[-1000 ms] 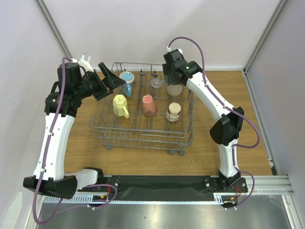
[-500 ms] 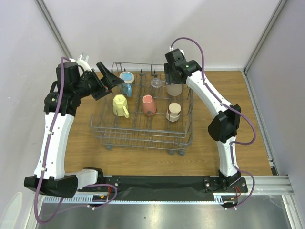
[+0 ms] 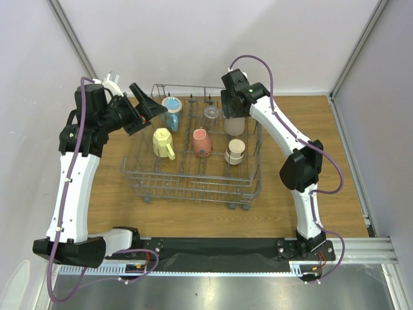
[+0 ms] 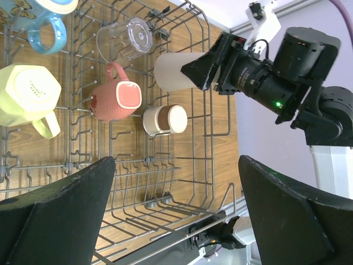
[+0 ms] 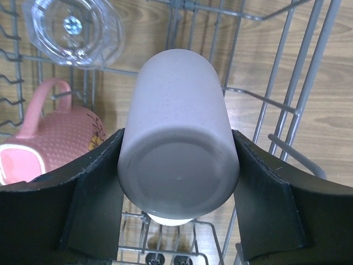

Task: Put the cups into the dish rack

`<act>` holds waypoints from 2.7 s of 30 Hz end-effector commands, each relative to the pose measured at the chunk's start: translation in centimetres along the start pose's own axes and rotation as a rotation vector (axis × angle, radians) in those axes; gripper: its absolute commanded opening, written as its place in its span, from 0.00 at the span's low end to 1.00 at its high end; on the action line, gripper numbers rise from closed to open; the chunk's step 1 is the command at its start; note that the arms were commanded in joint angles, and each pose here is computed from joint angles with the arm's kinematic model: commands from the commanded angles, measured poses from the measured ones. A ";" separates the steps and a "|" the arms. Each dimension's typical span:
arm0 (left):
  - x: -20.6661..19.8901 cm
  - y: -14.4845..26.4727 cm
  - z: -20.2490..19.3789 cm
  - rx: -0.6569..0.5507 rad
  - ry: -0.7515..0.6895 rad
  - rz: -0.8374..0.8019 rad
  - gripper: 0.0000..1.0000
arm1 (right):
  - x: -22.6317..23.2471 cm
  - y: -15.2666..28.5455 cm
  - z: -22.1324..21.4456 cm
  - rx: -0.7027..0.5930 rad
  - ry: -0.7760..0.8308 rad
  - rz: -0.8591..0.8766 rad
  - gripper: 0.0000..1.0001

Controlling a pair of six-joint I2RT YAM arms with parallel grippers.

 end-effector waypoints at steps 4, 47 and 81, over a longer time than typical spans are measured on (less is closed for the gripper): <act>-0.8 0.8 0.4 -0.031 -0.010 -0.060 1.00 | -0.5 0.0 -0.2 0.021 -0.007 -0.022 0.29; -0.6 1.8 -1.3 0.008 0.025 -0.089 1.00 | 0.7 4.2 -0.3 0.009 0.028 0.044 0.94; -2.2 0.4 -10.6 0.190 0.072 -0.742 1.00 | -10.4 21.2 -14.8 -0.323 -0.382 0.176 1.00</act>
Point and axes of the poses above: each gripper's point midway between its finger pads, its own y axis back along the fingers, its own x axis along the line the jaws close on, z = x × y, the point moved 10 cm from there along y, back along the fingers, and after that the axes turned 1 degree about -y, right-handed, at the moved point
